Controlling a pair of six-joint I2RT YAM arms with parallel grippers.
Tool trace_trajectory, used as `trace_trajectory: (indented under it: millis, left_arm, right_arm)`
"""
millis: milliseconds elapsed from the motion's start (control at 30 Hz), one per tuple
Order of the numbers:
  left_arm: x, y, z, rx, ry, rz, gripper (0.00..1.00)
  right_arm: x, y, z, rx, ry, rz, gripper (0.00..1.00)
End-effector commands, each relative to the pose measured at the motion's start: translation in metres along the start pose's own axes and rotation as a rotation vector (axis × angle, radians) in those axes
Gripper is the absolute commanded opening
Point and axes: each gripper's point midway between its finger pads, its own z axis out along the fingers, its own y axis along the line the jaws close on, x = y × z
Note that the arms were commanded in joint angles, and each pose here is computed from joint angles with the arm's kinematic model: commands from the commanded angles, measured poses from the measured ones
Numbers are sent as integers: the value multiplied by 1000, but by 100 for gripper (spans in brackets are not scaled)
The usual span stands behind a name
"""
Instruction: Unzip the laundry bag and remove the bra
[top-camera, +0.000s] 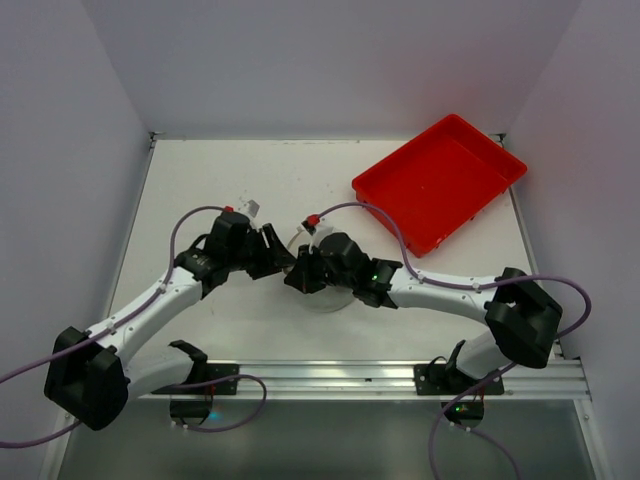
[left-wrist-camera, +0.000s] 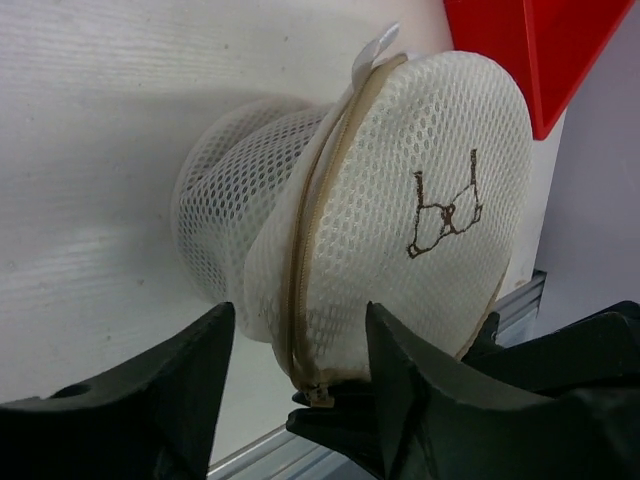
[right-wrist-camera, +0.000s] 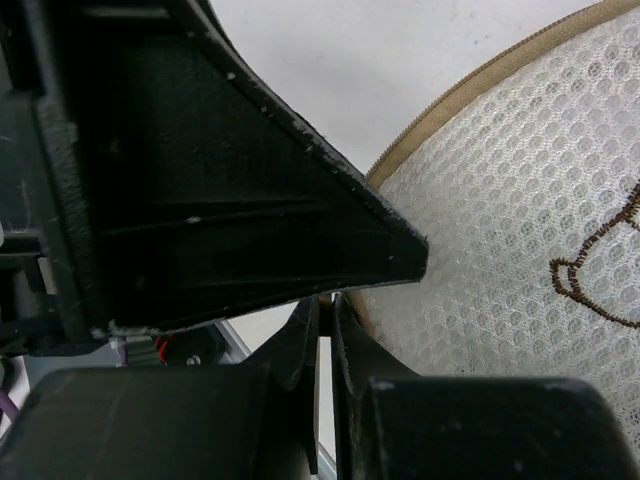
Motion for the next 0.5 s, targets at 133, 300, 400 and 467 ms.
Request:
trace_trajectory:
  millis: [133, 300, 400, 467]
  left_arm:
    - [-6, -22, 11, 74, -27, -23, 0]
    - [-18, -6, 14, 5, -45, 18, 0]
    - [-23, 10, 16, -11, -28, 27, 0]
    - [-28, 17, 15, -13, -27, 45, 0]
  right_arm:
    - [-9, -2, -18, 23, -59, -2, 0]
    - [0, -50, -59, 190, -83, -17, 0]
    - [4, -105, -99, 326, -120, 68, 0]
    - [9, -142, -124, 430, -145, 121, 0]
